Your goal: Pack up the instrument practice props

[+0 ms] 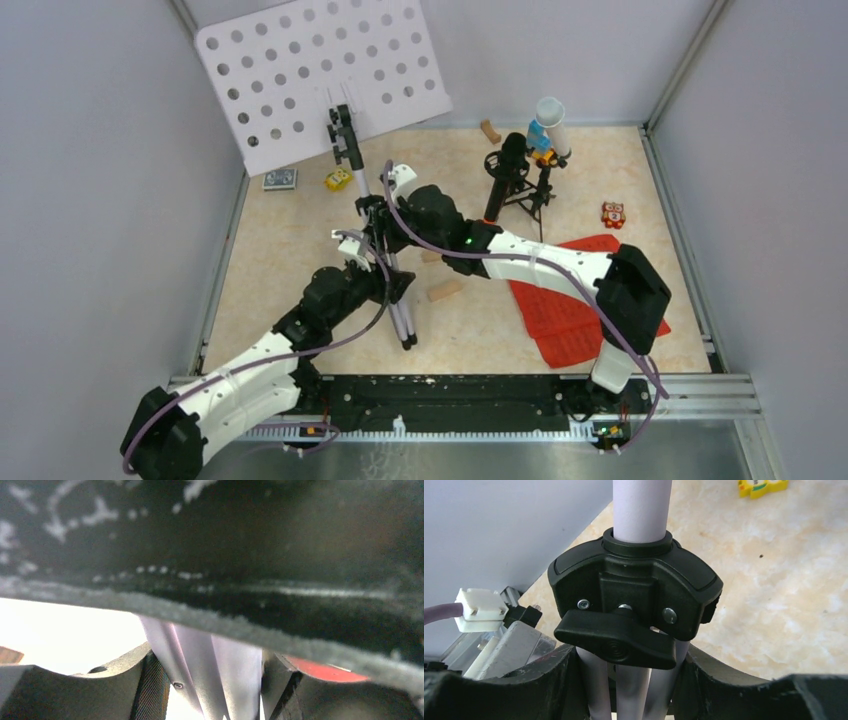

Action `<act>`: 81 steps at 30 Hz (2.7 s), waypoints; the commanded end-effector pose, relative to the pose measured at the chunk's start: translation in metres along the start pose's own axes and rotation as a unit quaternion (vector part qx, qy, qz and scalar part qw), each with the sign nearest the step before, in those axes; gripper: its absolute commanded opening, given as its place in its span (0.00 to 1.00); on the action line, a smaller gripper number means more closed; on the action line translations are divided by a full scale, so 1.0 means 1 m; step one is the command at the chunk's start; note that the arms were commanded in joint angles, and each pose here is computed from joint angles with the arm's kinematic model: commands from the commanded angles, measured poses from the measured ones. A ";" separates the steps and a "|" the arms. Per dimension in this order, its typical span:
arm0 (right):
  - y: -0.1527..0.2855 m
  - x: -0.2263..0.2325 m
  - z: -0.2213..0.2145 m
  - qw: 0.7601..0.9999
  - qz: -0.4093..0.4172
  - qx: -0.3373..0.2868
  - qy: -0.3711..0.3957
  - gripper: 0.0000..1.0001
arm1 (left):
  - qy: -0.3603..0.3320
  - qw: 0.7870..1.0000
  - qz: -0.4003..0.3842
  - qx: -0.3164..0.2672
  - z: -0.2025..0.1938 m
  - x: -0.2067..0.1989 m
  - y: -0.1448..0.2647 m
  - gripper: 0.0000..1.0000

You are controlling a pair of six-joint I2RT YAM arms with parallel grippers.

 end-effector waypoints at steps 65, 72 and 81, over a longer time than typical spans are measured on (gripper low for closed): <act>0.120 -0.134 -0.048 0.945 -0.257 0.191 0.070 0.87 | -0.053 0.957 0.282 -0.036 0.110 -0.001 0.082 0.99; 0.210 -0.111 -0.026 0.964 -0.250 0.075 0.055 0.88 | -0.070 0.962 0.249 -0.085 0.125 -0.008 0.091 0.99; 0.298 -0.119 -0.028 0.938 -0.346 0.003 -0.008 0.88 | -0.110 0.982 0.124 -0.091 0.127 -0.042 0.063 0.99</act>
Point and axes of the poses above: each gripper's point midway between its finger pads, its own y axis back along the fingers, its own x axis along the line the jaws close on, z = x × y, the point moved 2 cm from there along y, back along the fingers, and after that the axes turned 14 degrees about y, right-handed, at the moved point
